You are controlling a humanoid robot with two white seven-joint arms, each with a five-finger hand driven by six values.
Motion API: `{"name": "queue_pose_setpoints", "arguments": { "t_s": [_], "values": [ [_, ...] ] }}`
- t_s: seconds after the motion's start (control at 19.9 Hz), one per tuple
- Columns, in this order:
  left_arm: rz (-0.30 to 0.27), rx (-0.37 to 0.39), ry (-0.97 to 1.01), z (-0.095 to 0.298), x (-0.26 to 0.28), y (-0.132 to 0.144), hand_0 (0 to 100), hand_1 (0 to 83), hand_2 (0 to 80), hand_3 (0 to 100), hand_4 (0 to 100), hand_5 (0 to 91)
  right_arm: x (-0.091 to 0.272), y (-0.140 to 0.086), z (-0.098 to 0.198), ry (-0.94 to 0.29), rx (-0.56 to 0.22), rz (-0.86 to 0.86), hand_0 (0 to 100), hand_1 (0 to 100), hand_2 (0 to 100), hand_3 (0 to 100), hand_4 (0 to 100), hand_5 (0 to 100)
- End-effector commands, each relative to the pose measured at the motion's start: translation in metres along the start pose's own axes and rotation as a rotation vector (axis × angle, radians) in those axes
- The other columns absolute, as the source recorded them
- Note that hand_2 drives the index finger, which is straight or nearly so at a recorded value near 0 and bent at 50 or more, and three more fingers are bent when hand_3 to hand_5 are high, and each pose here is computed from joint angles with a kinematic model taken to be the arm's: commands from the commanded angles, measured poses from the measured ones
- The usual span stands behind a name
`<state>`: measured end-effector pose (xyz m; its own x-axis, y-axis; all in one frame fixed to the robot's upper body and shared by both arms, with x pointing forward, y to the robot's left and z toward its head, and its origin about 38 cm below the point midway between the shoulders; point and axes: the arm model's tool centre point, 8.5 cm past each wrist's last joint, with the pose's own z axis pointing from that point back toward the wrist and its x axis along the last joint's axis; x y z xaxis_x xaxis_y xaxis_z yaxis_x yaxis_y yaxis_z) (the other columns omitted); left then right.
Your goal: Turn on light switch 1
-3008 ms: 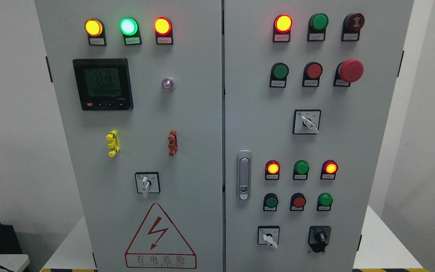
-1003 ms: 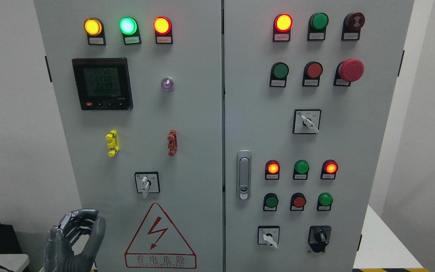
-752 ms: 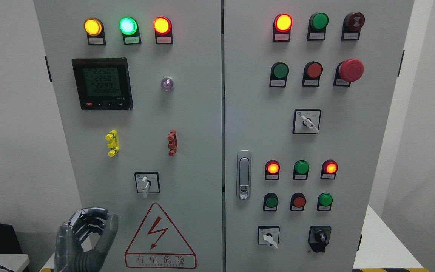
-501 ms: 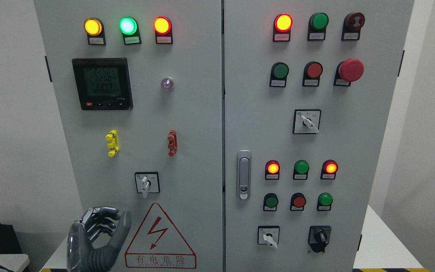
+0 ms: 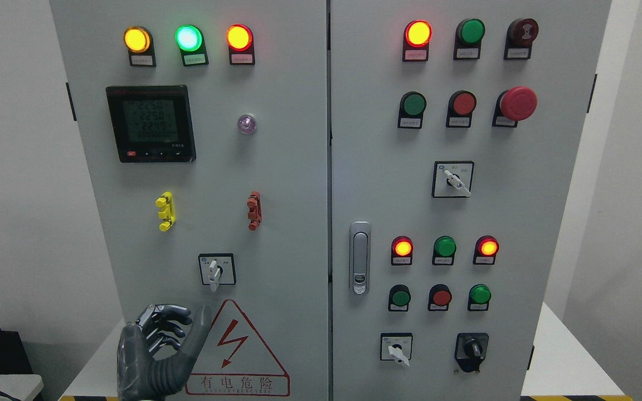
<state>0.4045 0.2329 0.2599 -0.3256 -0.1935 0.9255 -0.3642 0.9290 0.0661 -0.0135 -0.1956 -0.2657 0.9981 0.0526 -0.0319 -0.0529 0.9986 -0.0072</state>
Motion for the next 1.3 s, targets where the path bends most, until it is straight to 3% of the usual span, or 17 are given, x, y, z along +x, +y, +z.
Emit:
{"name": "queue_pose_setpoints", "arguments": {
  "t_s": [0.0,0.9,1.25],
  "values": [
    [-0.004,0.008,0.017,-0.001,0.008,-0.012,4,54.6,57.2,70,77,74.7,0.000,0.000,0.000,0.000,0.001,-0.017,12,39,0,0,0,0],
    [-0.030,0.054,0.041,-0.016,0.024,-0.018,9,55.5,57.5,71,77,76.2,0.000,0.000,0.000,0.000,0.001,-0.017,12,39,0,0,0,0],
    [-0.035,0.040,0.053,-0.017,0.029,-0.028,11,57.9,57.4,71,77,76.4,0.000,0.000,0.000,0.000,0.001,-0.017,12,39,0,0,0,0]
  ]
}}
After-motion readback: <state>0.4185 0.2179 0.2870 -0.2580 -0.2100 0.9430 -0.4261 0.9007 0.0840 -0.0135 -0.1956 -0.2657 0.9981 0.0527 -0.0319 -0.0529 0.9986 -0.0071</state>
